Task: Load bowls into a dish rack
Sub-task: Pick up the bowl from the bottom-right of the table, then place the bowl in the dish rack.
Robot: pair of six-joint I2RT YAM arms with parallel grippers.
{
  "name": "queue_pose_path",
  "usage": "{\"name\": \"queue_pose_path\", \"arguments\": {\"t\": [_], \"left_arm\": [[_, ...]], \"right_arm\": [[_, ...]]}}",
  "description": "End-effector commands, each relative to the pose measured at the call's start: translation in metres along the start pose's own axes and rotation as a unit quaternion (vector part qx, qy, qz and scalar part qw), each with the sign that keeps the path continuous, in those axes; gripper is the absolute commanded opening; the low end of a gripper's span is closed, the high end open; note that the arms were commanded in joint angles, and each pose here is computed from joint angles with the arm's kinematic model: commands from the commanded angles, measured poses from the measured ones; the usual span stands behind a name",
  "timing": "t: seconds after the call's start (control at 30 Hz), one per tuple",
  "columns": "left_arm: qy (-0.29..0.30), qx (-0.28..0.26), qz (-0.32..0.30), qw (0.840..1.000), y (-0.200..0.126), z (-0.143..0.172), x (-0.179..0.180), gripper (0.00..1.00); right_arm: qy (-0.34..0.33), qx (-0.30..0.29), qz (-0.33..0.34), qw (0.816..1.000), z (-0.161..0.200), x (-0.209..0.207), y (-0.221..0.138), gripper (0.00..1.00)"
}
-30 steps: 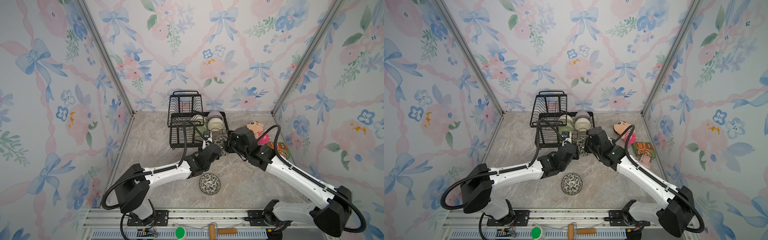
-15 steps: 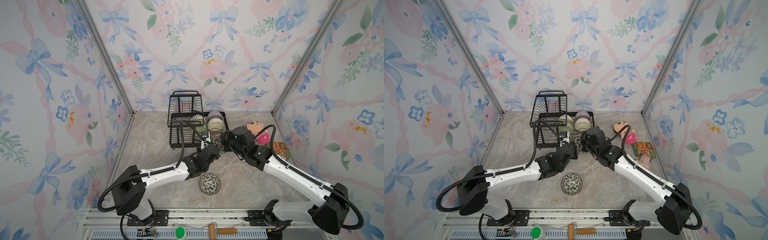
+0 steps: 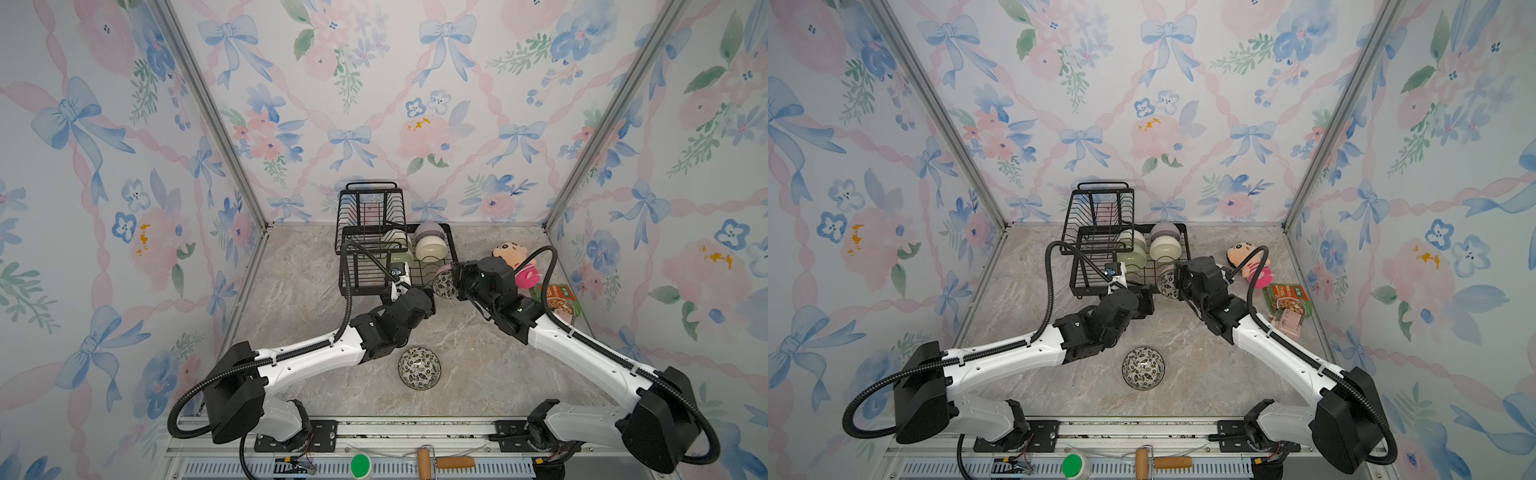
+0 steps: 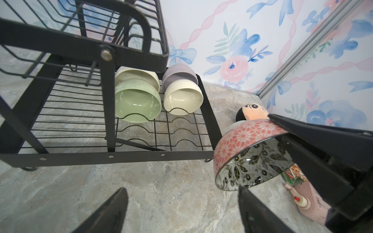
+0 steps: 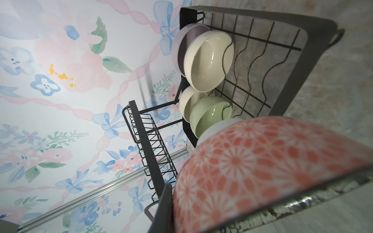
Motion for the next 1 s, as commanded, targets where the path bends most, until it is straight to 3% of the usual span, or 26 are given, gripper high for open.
{"name": "queue_pose_path", "arguments": {"t": [0.0, 0.2, 0.3, 0.57, 0.83, 0.97], "left_arm": [[0.018, 0.010, -0.006, 1.000, -0.007, -0.008, 0.011, 0.98], [0.054, 0.029, 0.016, 0.998, -0.010, -0.027, 0.013, 0.98], [0.100, 0.029, 0.024, 0.994, -0.010, -0.034, 0.007, 0.98], [0.178, 0.044, 0.018, 0.983, 0.005, -0.029, -0.002, 0.98], [0.208, 0.059, 0.006, 0.976, 0.019, -0.019, 0.000, 0.98], [0.209, 0.066, 0.006, 0.976, 0.024, -0.018, 0.003, 0.98]], "right_arm": [[-0.058, 0.000, -0.129, 0.990, -0.012, 0.047, -0.015, 0.00], [-0.143, 0.027, -0.203, 0.968, -0.022, 0.058, -0.013, 0.00], [-0.197, 0.032, -0.225, 0.954, -0.020, 0.058, -0.011, 0.00], [-0.293, -0.011, -0.274, 0.916, -0.014, 0.046, 0.003, 0.00], [-0.286, -0.006, -0.278, 0.917, -0.011, 0.031, 0.048, 0.00], [-0.256, -0.013, -0.272, 0.927, -0.011, 0.016, 0.074, 0.00]]}}
Point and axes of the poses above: each gripper's point midway between its finger pads, its own y axis out along the fingers, its own x axis along the line the jaws close on, z = x × y, the point moved 5 cm from there along -y, back along the fingers, and after that the axes turned 13 degrees about -y, right-handed, at the moved point
